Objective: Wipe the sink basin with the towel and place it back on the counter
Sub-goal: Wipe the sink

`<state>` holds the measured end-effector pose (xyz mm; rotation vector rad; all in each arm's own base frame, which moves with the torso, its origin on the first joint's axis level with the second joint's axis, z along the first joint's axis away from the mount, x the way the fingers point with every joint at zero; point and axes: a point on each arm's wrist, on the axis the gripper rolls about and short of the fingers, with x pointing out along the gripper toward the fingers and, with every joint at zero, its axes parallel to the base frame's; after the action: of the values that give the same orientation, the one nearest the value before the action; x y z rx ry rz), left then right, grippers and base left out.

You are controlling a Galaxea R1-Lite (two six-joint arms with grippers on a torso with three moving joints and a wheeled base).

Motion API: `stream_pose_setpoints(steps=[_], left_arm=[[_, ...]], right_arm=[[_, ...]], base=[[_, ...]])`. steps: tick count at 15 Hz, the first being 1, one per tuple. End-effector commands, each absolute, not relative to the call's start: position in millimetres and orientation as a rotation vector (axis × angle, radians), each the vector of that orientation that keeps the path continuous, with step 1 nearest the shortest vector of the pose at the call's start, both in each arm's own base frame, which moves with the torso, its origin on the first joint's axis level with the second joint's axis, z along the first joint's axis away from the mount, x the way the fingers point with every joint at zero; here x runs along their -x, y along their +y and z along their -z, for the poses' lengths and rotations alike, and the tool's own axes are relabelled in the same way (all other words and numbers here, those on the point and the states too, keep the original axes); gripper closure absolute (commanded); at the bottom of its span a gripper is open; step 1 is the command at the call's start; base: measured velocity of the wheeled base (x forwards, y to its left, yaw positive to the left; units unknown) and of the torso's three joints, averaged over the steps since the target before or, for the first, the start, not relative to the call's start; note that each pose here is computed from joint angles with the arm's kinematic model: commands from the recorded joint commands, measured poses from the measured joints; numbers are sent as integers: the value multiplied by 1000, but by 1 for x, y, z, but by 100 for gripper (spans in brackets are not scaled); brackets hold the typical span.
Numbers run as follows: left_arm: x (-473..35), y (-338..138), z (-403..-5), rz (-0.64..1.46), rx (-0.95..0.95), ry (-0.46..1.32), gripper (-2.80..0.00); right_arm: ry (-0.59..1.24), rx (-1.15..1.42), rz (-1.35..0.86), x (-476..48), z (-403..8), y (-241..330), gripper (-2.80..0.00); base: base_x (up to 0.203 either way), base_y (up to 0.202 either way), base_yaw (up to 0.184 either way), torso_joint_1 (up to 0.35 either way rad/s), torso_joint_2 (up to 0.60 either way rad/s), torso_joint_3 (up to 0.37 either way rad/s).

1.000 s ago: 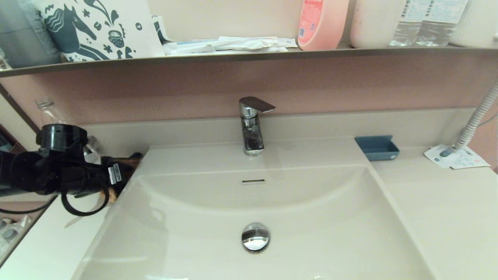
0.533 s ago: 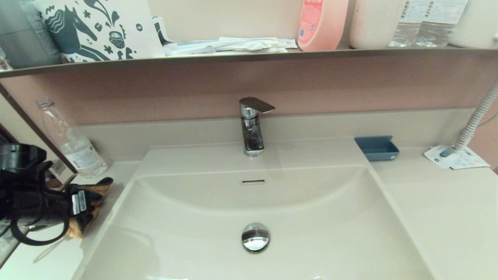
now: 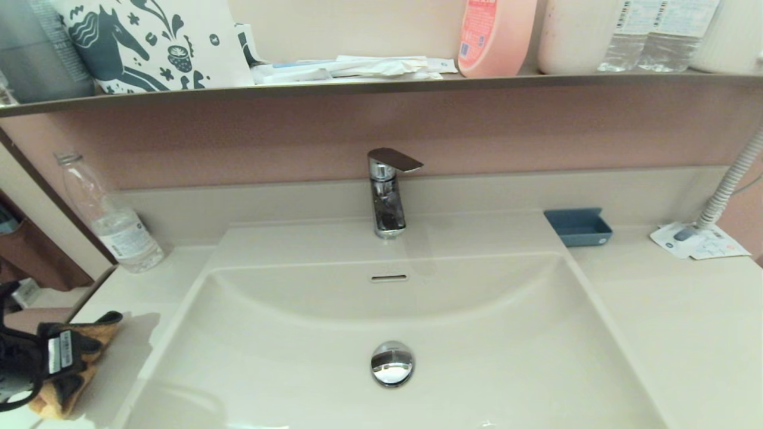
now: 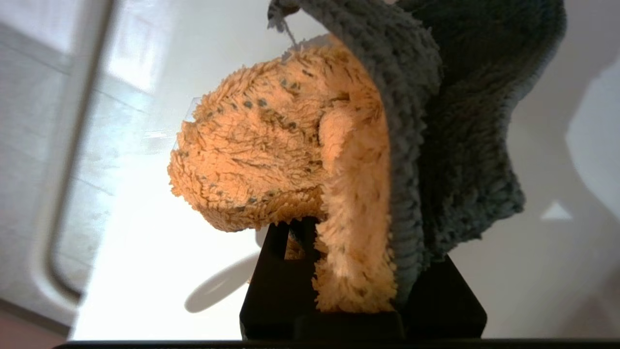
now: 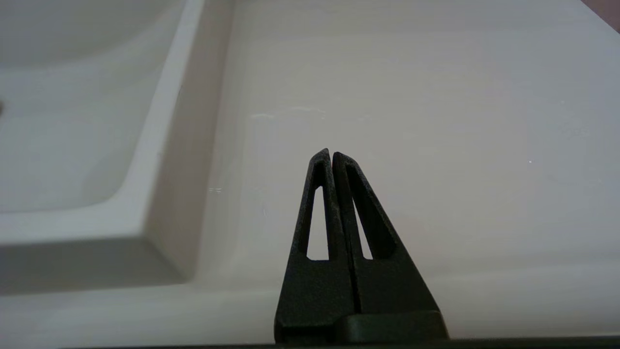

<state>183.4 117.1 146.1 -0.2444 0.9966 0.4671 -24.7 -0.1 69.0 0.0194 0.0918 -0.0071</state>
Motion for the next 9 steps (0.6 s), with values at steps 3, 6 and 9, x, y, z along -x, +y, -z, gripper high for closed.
stream_pose_setpoints(steps=[3,6,9], left_arm=[[-161,141,-155,-521,209,959,0],[-158,150,-154,-538,217,958,0],[-166,157,-157,-516,207,942,0]], right_arm=[[24,-20,6,24,-76,0,0],[24,-20,6,24,-76,0,0],[24,-20,6,24,-76,0,0]], base=[[0,0,0,0,0,0],[0,0,0,0,0,0],[0,0,0,0,0,0]])
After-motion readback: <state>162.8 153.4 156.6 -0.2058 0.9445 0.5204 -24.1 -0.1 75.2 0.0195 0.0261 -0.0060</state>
